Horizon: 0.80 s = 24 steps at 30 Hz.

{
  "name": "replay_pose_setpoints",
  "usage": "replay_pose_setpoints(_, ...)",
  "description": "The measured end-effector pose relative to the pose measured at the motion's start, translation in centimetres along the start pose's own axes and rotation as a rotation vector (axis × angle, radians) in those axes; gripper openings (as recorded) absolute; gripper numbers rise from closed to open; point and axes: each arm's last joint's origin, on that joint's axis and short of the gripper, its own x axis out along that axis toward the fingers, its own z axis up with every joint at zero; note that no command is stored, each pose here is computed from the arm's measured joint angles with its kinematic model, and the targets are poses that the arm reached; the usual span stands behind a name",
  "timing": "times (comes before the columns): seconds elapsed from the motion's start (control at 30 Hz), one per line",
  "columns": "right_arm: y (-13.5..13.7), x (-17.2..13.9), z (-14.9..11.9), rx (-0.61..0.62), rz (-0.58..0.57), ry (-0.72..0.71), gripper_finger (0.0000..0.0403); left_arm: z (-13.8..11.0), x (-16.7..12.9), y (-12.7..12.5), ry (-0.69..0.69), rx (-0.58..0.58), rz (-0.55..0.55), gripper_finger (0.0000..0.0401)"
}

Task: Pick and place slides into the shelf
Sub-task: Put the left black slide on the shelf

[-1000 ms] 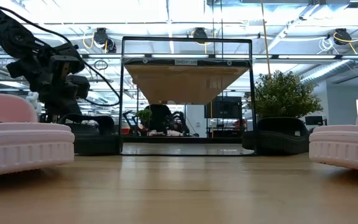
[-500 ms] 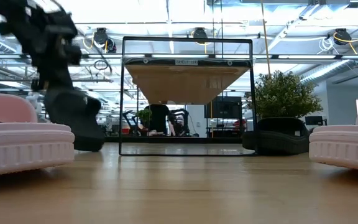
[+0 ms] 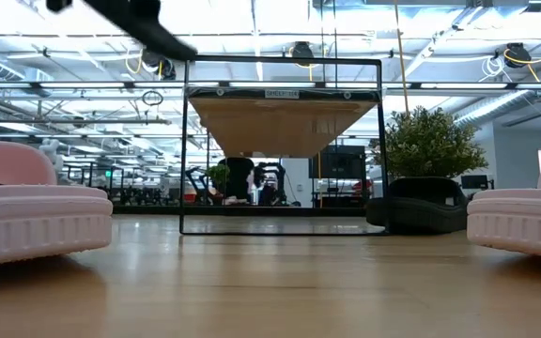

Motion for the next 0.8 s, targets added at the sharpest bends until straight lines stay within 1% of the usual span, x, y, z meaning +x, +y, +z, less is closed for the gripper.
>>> replay_pose_setpoints(0.1,0.0,0.0,0.0,0.000,0.000,0.003,0.0002,0.7,-1.0,-1.1,-0.088,-0.049,-0.068,0.0000)
replay_pose_setpoints(0.2,0.0,0.0,0.0,-0.002,0.000,0.001,0.0002,1.1,-0.5,-1.4,-0.131,-0.113,-0.146,0.0000)
replay_pose_setpoints(0.27,0.0,0.0,0.0,-0.013,0.000,0.001,0.0002,1.1,0.6,-1.3,-0.149,-0.154,-0.186,0.0000)
replay_pose_setpoints(0.37,-0.1,0.0,0.0,-0.034,-0.031,-0.004,0.0002,0.5,3.5,-1.0,-0.157,-0.213,-0.258,0.0000)
replay_pose_setpoints(0.43,-0.3,0.0,0.1,-0.036,-0.091,-0.008,0.0002,-0.6,6.0,-0.9,-0.149,-0.262,-0.294,0.0000)
replay_pose_setpoints(0.53,-0.6,-0.1,0.2,-0.042,-0.196,-0.018,0.0002,-3.0,9.8,-1.2,-0.154,-0.326,-0.341,0.0000)
replay_pose_setpoints(0.6,-0.7,-0.1,0.3,-0.066,-0.252,-0.024,0.0002,-5.0,12.0,-1.4,-0.168,-0.367,-0.321,0.0000)
replay_pose_setpoints(0.67,-0.8,-0.1,0.4,-0.091,-0.279,-0.032,0.0002,-6.5,13.6,-2.0,-0.204,-0.398,-0.327,0.0000)
replay_pose_setpoints(0.8,-0.8,-0.2,0.8,-0.139,-0.291,-0.059,0.0002,-8.6,15.2,-3.8,-0.266,-0.449,-0.342,0.0000)
